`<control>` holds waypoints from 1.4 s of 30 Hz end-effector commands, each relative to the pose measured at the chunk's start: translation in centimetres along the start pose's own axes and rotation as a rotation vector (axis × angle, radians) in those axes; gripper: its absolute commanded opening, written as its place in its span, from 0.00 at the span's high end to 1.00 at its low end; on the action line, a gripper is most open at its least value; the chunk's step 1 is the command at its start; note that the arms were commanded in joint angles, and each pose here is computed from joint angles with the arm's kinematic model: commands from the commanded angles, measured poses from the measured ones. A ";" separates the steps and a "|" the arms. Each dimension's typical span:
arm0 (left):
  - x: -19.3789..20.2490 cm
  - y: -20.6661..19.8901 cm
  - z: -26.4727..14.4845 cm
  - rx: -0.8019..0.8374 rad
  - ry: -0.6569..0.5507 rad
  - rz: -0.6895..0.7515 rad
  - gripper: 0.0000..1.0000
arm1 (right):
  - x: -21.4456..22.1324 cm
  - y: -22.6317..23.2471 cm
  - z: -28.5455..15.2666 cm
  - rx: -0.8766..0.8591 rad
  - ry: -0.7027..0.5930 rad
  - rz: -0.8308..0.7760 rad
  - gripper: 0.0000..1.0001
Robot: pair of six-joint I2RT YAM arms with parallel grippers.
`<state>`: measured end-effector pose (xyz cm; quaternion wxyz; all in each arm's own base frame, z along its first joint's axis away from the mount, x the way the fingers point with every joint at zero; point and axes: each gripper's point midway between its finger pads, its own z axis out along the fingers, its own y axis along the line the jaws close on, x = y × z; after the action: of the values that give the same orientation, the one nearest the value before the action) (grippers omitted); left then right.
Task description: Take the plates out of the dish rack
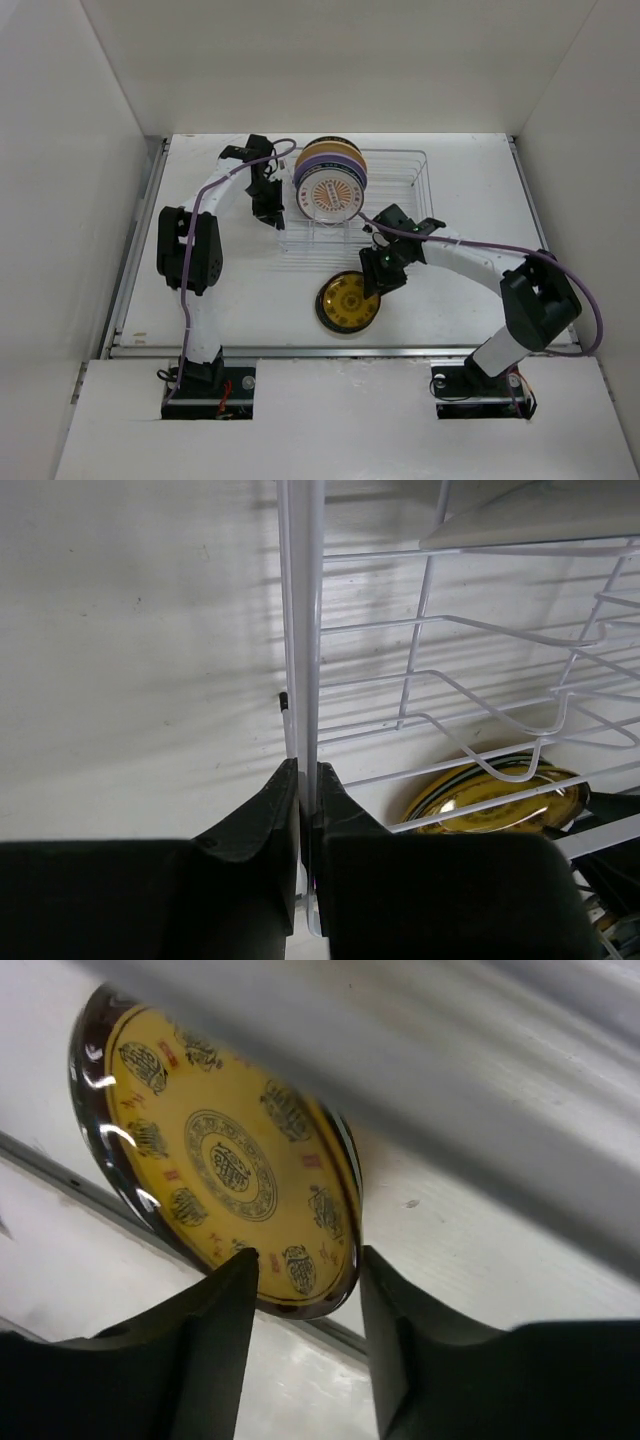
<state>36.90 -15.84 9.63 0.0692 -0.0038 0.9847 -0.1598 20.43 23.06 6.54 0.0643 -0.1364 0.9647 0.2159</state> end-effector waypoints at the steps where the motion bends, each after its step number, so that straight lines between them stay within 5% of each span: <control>1: -0.5 -2.7 -1.9 0.125 -0.018 -0.113 1.00 | -0.2 0.6 0.2 0.037 -0.001 -0.059 0.47; 4: -1.6 -2.0 -2.0 0.094 -0.044 -0.120 1.00 | -0.6 0.5 -0.9 0.098 -0.013 -0.076 0.22; 8: -1.6 -1.9 -1.7 0.091 -0.036 -0.123 1.00 | -2.1 0.6 -3.4 0.152 -0.085 -0.086 0.18; 14: -1.4 -1.4 -1.3 0.070 -0.026 -0.097 1.00 | -8.7 5.3 -12.3 0.095 -0.403 -0.195 0.14; 17: -1.3 -1.4 -1.4 0.081 -0.023 -0.061 1.00 | -13.5 7.0 -15.3 0.103 -0.589 -0.260 0.14; 20: -2.0 -1.1 -1.7 0.060 -0.051 -0.025 0.89 | -18.3 6.0 -15.0 0.243 -0.666 -0.274 0.18; 28: -2.4 0.1 -4.1 -0.027 -0.111 0.035 0.50 | -27.4 5.4 -14.3 0.386 -0.785 -0.341 0.50; 42: -2.8 2.1 -3.8 -0.131 -0.102 0.102 0.49 | -32.8 3.5 -11.2 0.431 -0.799 -0.452 0.45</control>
<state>38.69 -13.26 10.69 0.1008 0.0189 0.9892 -0.1045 47.89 27.90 21.74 0.4564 -0.2283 0.8598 0.0181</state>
